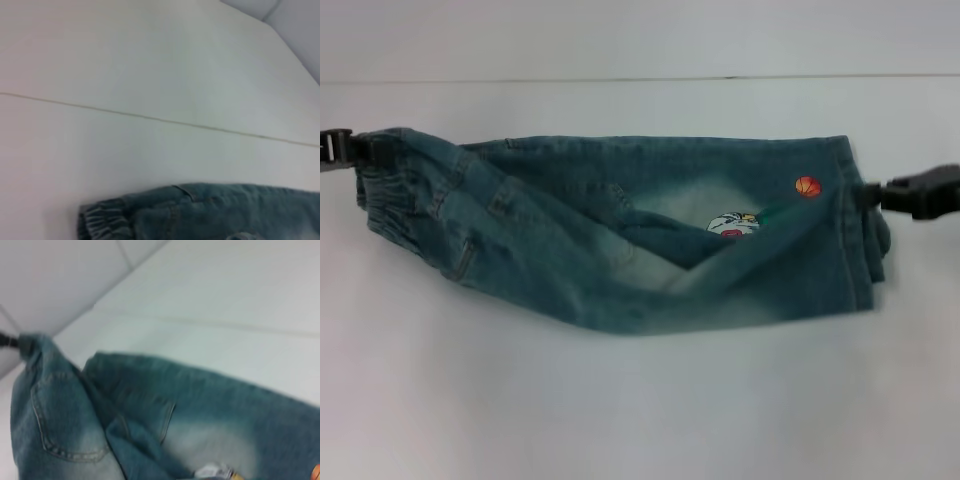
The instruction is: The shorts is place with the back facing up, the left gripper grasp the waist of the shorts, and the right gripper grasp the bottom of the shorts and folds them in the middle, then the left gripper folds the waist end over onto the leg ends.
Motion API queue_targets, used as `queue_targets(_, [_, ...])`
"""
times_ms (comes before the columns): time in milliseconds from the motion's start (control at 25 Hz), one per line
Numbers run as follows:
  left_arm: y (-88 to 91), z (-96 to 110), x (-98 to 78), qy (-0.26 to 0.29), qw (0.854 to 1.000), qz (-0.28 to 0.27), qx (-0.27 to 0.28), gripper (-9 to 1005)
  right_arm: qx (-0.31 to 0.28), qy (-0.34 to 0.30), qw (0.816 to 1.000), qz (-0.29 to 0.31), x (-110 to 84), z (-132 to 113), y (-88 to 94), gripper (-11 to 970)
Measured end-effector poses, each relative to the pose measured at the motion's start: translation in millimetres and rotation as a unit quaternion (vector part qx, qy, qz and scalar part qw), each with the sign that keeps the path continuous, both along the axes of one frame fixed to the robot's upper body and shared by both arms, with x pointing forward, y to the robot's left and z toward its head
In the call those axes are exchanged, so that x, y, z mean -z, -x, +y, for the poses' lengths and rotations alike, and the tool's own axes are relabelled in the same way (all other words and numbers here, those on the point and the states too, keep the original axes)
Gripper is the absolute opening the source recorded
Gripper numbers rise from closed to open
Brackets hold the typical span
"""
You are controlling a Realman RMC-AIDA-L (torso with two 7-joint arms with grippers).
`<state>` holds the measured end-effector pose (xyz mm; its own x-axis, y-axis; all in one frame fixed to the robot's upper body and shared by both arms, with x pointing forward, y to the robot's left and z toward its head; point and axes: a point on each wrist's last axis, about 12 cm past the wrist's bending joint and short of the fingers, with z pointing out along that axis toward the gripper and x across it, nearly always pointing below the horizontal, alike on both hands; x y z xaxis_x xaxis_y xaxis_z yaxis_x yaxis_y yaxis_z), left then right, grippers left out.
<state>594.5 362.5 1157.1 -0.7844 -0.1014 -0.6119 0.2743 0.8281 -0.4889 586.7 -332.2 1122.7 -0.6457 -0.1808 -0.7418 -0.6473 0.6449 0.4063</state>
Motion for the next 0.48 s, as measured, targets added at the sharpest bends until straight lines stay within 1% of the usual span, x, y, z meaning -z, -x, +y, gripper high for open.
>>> queue_targets(120, [-2.2,3,0.6,0.002,1.0,0.004,-0.021,83,0.019,-0.013,1.0,-0.013,-3.6,0,-6.7,6])
queue_targets(200, [-2.8,4,0.7,0.002,1.0,0.005,-0.028,83,0.032,-0.014,0.999,-0.018,-5.3,0,-11.5,5])
queue_targets(240, [-4.1,7,1.9,0.004,0.999,0.007,-0.045,83,0.038,-0.012,0.999,-0.02,-6.2,1,-14.4,5])
queue_targets(280, [-4.3,7,2.1,0.004,0.999,0.007,-0.048,83,0.044,-0.01,0.999,-0.021,-6.4,1,-16.8,5])
queue_targets(480, [-8.4,10,11.4,0.01,0.997,0.009,-0.082,84,0.075,0.006,0.997,-0.019,-0.5,9,-30.0,5])
